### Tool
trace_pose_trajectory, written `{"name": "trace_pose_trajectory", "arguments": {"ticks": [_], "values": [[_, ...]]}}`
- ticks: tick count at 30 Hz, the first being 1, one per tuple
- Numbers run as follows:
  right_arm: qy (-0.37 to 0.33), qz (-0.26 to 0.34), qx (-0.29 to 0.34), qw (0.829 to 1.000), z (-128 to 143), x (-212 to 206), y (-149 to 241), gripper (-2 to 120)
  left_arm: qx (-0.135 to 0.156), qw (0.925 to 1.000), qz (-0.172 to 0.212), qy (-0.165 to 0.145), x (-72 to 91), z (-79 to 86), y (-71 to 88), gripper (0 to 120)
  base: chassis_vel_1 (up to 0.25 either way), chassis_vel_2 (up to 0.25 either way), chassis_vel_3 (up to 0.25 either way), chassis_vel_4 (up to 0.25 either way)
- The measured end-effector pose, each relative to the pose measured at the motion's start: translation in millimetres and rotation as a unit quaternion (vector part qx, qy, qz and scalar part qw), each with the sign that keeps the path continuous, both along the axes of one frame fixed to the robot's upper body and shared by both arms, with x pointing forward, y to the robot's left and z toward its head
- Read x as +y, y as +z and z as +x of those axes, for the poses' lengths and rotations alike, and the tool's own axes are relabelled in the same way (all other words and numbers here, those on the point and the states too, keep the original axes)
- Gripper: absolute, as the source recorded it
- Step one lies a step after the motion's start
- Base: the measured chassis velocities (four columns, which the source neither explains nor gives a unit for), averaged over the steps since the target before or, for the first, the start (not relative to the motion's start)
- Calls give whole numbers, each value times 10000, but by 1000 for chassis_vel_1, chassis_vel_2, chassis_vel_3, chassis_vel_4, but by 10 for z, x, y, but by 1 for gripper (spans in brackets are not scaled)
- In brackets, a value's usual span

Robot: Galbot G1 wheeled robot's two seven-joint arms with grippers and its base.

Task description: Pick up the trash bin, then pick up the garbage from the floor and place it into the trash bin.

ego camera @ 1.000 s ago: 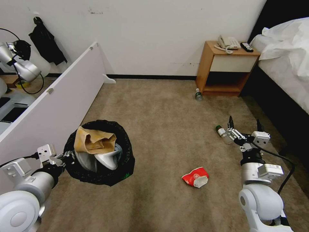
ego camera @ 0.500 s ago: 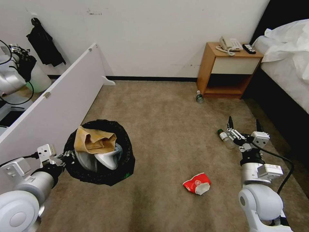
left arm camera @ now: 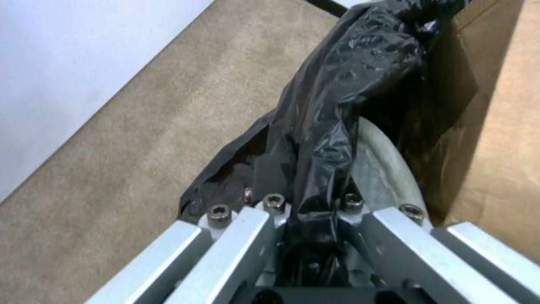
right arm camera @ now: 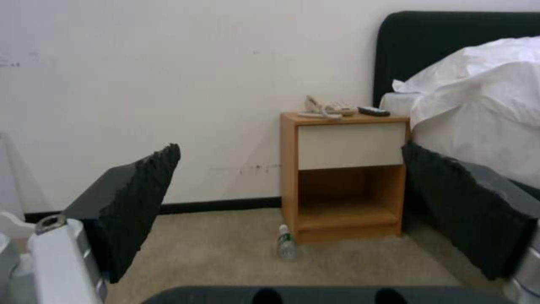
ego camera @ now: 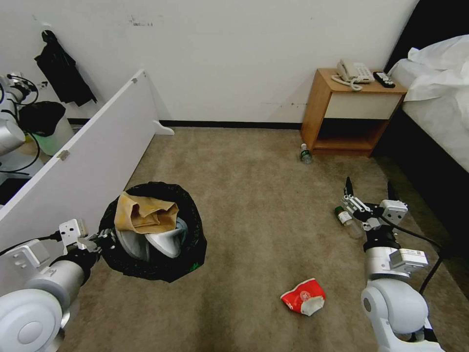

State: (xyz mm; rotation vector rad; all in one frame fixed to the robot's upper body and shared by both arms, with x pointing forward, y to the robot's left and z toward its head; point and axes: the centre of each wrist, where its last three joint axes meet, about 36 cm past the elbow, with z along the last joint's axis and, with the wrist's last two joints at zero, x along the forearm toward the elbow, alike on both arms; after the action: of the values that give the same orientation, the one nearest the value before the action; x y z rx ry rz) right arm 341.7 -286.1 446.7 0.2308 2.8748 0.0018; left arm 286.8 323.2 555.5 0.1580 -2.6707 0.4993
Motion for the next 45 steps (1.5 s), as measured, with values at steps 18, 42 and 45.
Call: {"name": "trace_pose_trajectory", "arguments": {"ticks": [18,42,45], "values": [[291,-29,1873,9819,-120,174,223,100,-29,10000,10,-42,-35,-30,26,1,-3,4,3,-2],[1816,-1148,4901,8448,-13,113,-280,100,-21,10000,18,-49,-53,-20,11,1,0,0,0,0],[2012,-1593,5152,8177,-19,80,-509,100,-20,10000,25,-47,-51,-19,10,1,0,0,0,0]]}}
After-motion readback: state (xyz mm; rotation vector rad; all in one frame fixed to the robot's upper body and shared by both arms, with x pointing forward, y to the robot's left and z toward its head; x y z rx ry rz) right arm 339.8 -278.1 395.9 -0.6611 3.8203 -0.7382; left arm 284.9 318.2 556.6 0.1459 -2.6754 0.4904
